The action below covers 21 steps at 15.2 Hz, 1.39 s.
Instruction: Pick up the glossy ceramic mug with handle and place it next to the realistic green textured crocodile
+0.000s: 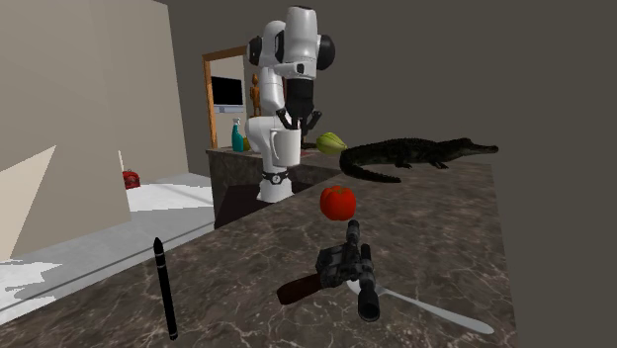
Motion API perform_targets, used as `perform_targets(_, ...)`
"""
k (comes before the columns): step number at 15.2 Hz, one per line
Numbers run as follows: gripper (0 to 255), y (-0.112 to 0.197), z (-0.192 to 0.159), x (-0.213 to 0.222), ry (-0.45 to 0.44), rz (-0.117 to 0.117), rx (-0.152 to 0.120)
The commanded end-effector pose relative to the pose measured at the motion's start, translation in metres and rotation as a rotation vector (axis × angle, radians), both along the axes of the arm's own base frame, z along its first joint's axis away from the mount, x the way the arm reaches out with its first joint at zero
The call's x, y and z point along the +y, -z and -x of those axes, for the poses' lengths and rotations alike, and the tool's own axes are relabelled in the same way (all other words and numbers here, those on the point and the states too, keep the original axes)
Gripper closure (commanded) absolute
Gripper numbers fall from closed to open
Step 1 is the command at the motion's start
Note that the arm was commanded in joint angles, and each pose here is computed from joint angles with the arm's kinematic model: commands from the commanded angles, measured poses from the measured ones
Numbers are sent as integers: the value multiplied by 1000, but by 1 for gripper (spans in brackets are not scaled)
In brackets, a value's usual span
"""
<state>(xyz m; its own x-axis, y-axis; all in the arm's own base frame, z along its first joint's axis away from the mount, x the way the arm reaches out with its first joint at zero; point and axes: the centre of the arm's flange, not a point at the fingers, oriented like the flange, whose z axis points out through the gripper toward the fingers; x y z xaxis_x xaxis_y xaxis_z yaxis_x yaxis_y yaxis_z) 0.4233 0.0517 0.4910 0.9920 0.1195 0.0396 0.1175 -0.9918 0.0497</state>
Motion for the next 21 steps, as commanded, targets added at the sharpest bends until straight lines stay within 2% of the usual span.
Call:
perform_targets(1,255,-12,0,0,0,0,0)
perform_targets(15,255,-82,0,0,0,0,0)
perform_targets(21,255,-82,20,77,0,0,0)
